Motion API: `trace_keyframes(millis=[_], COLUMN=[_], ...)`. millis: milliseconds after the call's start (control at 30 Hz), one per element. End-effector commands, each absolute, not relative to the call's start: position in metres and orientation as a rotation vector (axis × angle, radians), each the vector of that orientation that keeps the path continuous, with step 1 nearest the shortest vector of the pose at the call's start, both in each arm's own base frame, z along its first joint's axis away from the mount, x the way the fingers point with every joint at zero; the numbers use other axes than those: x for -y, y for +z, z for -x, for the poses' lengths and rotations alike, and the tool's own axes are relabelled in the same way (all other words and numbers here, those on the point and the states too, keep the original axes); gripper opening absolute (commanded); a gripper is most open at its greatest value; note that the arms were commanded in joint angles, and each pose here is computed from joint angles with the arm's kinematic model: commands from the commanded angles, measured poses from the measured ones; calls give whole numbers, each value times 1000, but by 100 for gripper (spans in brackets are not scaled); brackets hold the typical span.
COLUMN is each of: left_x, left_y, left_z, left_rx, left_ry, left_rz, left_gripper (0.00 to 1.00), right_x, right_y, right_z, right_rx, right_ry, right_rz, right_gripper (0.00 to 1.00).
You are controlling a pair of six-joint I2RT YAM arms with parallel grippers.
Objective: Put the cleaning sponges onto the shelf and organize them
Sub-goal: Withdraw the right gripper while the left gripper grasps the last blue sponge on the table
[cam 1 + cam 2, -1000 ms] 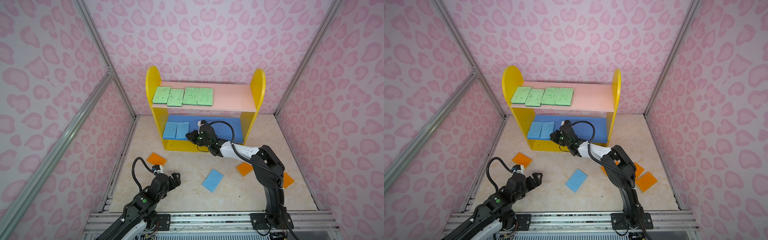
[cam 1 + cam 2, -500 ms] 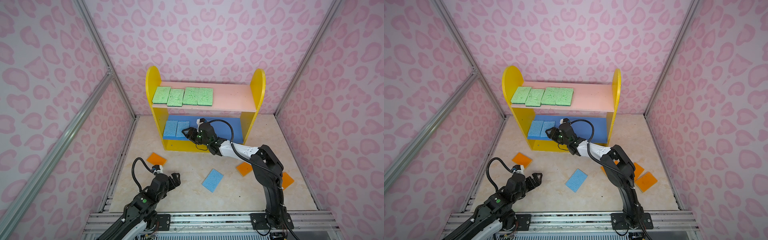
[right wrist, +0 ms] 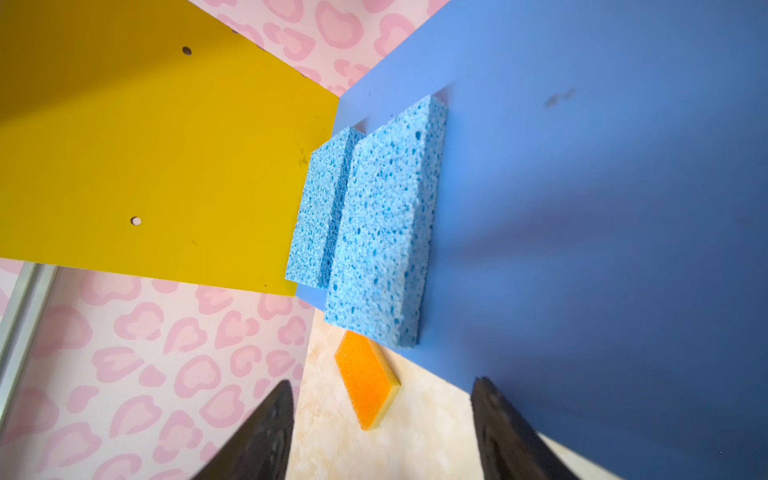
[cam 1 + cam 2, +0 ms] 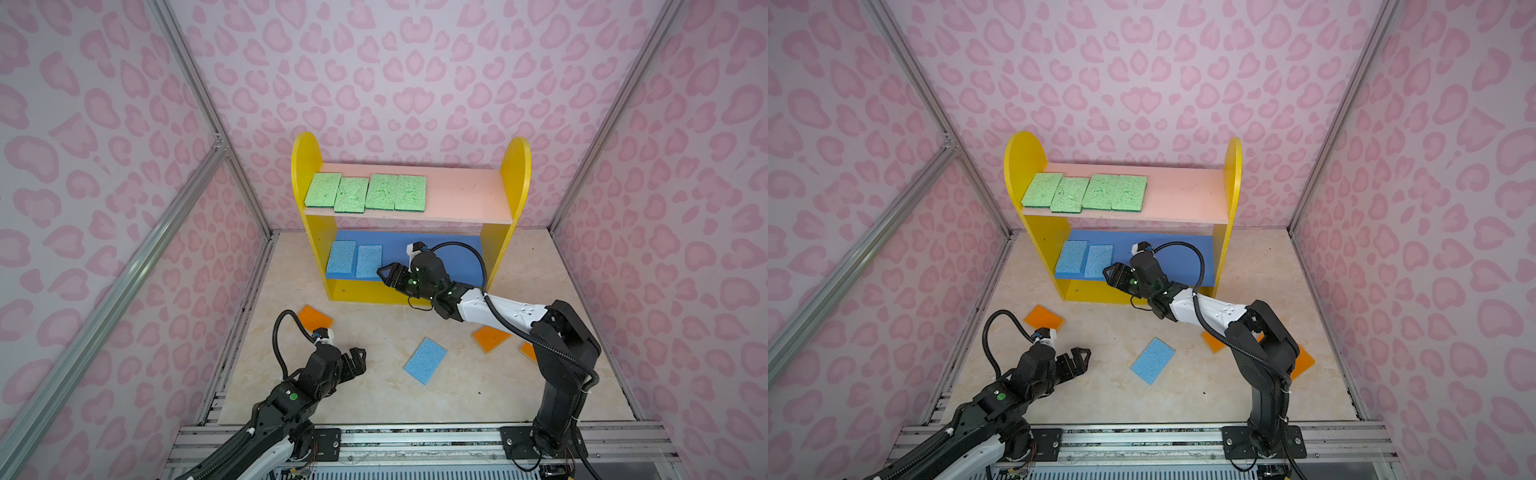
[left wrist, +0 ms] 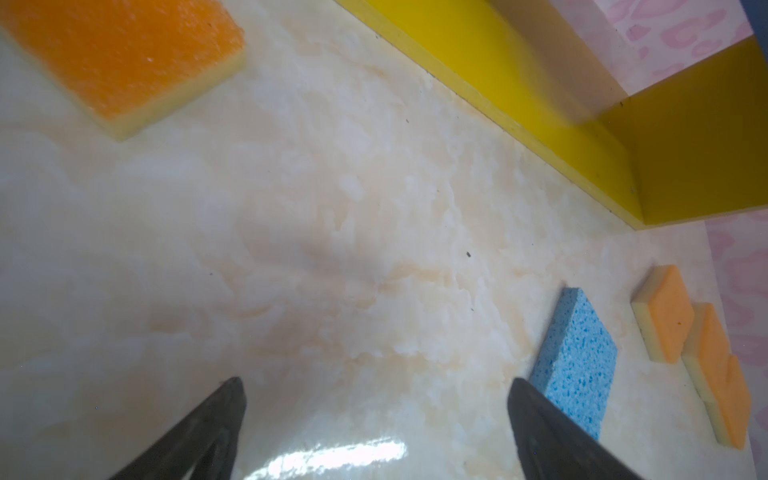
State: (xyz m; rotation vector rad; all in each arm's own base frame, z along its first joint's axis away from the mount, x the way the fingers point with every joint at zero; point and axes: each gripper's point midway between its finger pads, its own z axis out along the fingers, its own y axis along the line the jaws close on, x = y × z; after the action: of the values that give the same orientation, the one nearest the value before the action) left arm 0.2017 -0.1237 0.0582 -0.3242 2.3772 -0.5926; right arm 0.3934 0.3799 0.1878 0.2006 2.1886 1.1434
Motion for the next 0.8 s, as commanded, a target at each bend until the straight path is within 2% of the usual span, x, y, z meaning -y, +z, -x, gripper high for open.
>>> trace_keyframes(millis=[0,100,233,400,767], left_x=[143,160,185,218,279], left_y=[73,72,68,64,49], left_z=[-211,-212,-212,-210,-202], left_rx=[-2342,-2376,-2416,-2462,-2537], left_ry=[-619,-609,-607,-609,-667], left_rz=[265,209,140,48,-117], left_gripper=[93,81,60,52,44], right_x=[-363,-348,-332,-310,-254], right_y=[183,185,190,194,180], right_z=[-389,-380,-364,-342,-317], right_rx=[-2186,-2182,-2178,-2183,-2196], right_ry=[1080,1070,1053,990,960], right_rz=[-185,-181,-137,-61,-80], right_gripper=[69,69,68,66,66])
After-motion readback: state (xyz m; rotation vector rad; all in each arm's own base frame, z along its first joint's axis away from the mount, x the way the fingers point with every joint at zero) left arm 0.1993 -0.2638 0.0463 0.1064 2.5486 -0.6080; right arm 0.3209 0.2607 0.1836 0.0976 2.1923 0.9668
